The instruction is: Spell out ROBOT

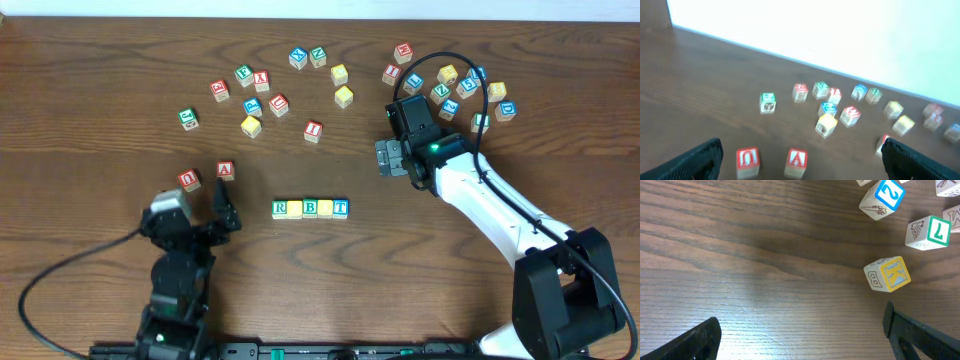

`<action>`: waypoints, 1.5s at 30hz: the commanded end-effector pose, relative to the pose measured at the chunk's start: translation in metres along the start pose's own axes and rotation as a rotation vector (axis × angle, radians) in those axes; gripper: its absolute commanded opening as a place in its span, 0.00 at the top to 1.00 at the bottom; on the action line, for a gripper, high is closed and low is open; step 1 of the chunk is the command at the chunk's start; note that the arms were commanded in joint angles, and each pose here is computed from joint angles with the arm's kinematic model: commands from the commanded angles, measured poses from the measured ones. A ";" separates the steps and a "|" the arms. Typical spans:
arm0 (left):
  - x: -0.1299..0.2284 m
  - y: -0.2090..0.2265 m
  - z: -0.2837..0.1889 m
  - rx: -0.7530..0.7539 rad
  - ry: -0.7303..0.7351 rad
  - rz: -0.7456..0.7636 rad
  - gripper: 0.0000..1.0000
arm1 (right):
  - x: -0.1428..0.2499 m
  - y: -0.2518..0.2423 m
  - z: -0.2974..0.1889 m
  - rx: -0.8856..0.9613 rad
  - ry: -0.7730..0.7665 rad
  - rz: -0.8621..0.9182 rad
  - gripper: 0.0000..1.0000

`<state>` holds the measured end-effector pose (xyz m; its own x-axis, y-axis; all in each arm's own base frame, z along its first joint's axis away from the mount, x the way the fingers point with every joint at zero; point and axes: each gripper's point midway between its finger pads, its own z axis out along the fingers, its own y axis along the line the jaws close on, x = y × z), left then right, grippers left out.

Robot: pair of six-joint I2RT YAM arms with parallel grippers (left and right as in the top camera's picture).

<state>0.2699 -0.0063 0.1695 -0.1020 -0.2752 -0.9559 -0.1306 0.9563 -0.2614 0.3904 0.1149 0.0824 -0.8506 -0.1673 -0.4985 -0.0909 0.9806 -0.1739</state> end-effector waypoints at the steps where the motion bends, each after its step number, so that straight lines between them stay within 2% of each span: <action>1: 0.007 0.009 -0.003 -0.010 -0.044 -0.027 0.00 | -0.012 -0.003 -0.010 0.004 -0.038 0.013 0.01; 10: 0.000 0.016 -0.009 -0.020 -0.099 -0.041 0.00 | -0.011 -0.002 -0.010 0.000 -0.034 0.012 0.01; 18: 0.029 0.033 -0.020 -0.072 0.004 -0.008 0.00 | -0.010 -0.001 -0.010 -0.010 -0.031 0.011 0.01; 35: 0.023 0.034 -0.022 -0.063 -0.018 0.006 0.00 | -0.010 0.001 -0.011 -0.012 -0.032 0.008 0.01; 45: 0.026 0.028 -0.022 -0.028 0.001 0.082 0.00 | -0.010 0.003 -0.011 -0.015 -0.033 0.003 0.01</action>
<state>0.2427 0.0118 0.1580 -0.0569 -0.2343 -0.9705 -0.1483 0.9633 -0.2239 0.3898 0.1159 0.0825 -0.8518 -0.1682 -0.4961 -0.0943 0.9808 -0.1707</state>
